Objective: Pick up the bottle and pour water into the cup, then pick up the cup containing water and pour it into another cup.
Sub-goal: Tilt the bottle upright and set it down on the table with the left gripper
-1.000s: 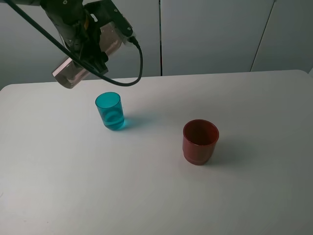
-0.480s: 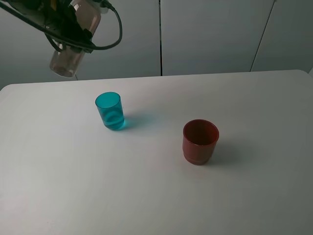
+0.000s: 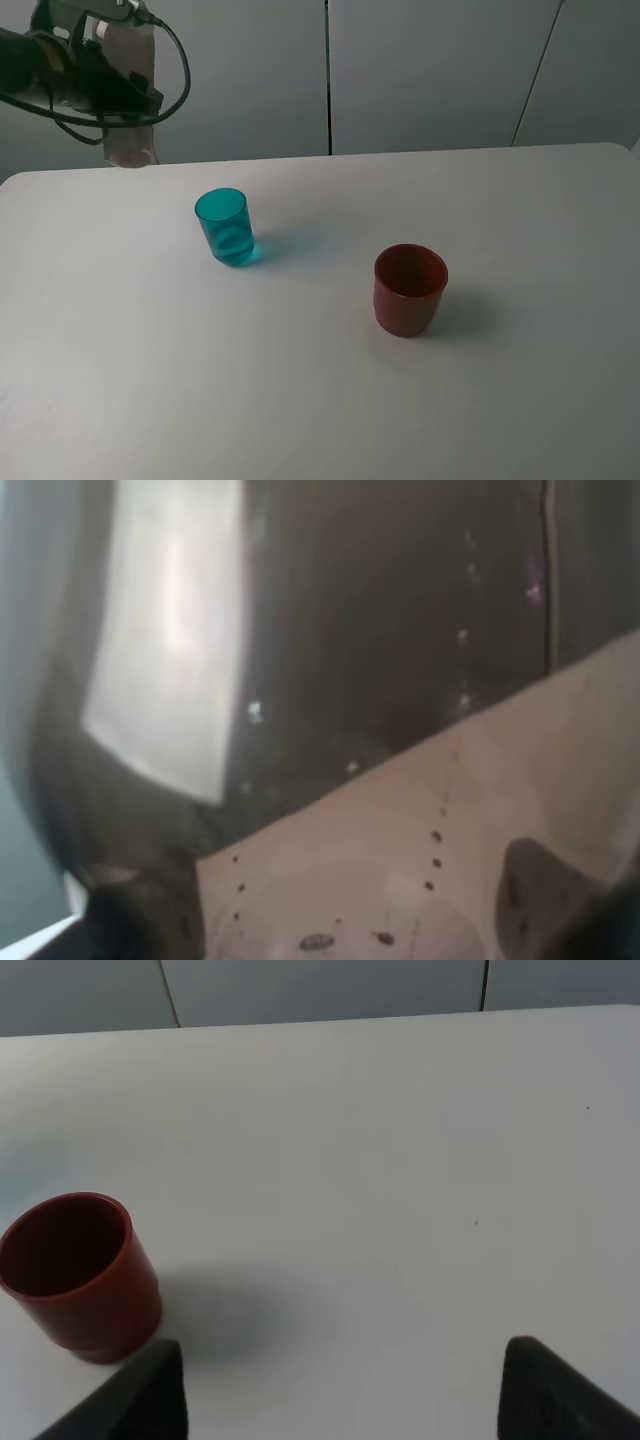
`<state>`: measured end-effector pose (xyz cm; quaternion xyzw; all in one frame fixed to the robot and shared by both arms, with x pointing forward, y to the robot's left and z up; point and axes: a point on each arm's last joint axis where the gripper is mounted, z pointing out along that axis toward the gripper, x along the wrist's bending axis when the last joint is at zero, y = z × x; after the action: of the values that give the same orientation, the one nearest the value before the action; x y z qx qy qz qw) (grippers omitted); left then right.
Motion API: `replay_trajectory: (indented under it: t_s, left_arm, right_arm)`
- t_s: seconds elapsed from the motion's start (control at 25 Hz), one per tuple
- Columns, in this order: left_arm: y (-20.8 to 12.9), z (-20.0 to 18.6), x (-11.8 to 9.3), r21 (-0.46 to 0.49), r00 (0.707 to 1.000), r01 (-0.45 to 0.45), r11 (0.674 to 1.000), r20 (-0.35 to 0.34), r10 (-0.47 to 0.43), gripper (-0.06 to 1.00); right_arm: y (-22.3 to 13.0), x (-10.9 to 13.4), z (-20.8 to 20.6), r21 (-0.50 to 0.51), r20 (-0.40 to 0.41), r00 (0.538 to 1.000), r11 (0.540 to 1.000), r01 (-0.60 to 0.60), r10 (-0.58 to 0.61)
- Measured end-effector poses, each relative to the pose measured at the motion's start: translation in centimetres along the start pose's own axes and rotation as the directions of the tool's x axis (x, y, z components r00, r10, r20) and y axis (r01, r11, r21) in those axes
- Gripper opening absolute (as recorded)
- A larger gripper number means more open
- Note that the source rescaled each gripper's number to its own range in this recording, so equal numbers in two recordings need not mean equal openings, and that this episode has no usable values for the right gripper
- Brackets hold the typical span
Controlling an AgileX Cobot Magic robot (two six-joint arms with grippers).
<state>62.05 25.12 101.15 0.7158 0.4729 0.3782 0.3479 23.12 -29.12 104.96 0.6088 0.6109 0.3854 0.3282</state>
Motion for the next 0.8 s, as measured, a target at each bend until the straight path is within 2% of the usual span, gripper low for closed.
replay_trajectory:
  t_s: [0.24,0.52,0.64,0.8]
  left_arm:
    - [-3.0,-0.3,2.2,-0.036,0.998,0.053,0.998,-0.034,-0.055,0.02]
    - [-6.5,-1.0,4.4,-0.155,0.988,0.127,0.98,-0.066,-0.138,0.02]
    - [-8.1,-0.4,4.7,-0.197,0.985,0.146,0.969,-0.061,-0.161,0.02]
    - [-9.8,0.9,4.6,-0.188,0.984,0.155,0.97,-0.061,-0.17,0.02]
  right_arm:
    - [0.0,0.0,0.0,0.0,0.0,1.0,1.0,0.0,0.0]
    - [0.0,0.0,0.0,0.0,0.0,1.0,1.0,0.0,0.0]
    - [0.0,0.0,0.0,0.0,0.0,1.0,1.0,0.0,0.0]
    - [0.0,0.0,0.0,0.0,0.0,1.0,1.0,0.0,0.0]
